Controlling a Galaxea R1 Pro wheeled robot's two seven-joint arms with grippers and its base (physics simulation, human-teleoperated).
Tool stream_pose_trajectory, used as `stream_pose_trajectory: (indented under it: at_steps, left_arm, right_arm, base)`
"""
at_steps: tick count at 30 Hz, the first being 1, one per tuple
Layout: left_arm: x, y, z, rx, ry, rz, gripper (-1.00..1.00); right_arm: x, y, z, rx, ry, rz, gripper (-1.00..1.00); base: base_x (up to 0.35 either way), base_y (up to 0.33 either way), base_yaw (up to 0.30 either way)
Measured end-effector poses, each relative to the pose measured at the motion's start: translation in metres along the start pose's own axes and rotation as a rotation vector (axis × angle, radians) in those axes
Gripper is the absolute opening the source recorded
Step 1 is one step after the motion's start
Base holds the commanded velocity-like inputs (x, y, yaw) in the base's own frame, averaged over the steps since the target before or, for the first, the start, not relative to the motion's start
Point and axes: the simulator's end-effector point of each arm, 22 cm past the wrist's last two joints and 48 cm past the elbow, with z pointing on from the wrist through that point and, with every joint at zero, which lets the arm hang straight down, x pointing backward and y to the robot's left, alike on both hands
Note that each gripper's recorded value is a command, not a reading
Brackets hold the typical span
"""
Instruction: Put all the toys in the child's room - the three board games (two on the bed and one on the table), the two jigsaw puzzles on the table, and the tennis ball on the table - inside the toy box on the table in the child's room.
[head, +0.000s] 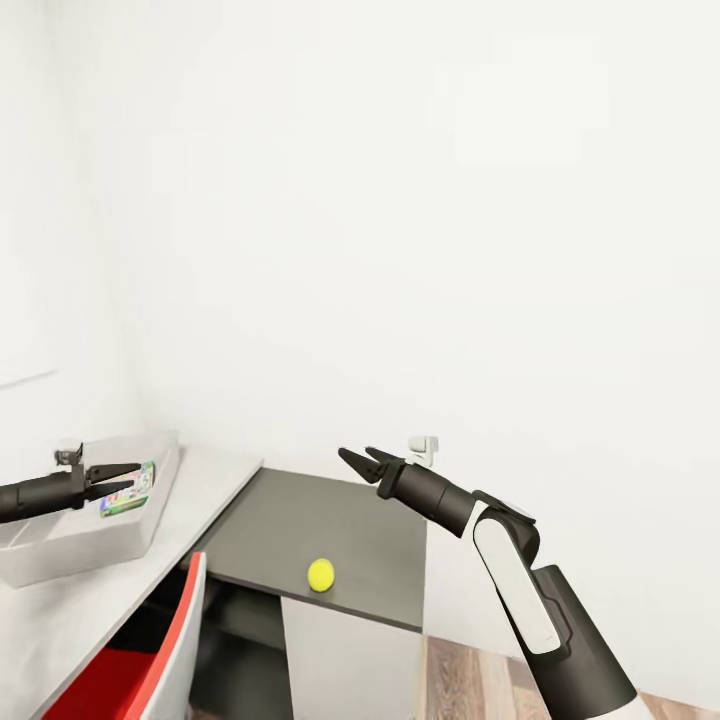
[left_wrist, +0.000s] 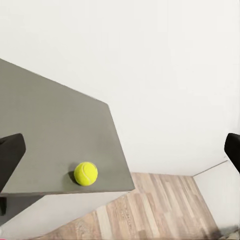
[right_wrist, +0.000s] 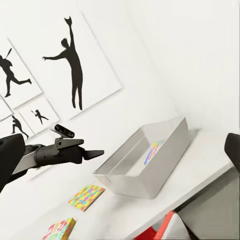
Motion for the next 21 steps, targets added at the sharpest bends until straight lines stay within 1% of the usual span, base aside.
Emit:
stream_pose_trajectory:
  at_steps: [12, 21]
  left_arm:
    - [-0.0011, -0.0021, -0.0011, 0.002, -0.002, 0.003, 1.0]
    - [-0.0021, -0.0041, -0.0021, 0.003, -0.004, 0.007, 1.0]
  right_arm:
    - [-0.0014, 0.0018, -0.0003, -0.001, -0.002, -0.003, 1.0]
    - [-0.0031, 0.0035, -0.0009, -0.003, -0.005, -0.005, 1.0]
  base:
    - [-0.171, -0.111, -0.28]
    - [-0.172, -0.023, -0.28]
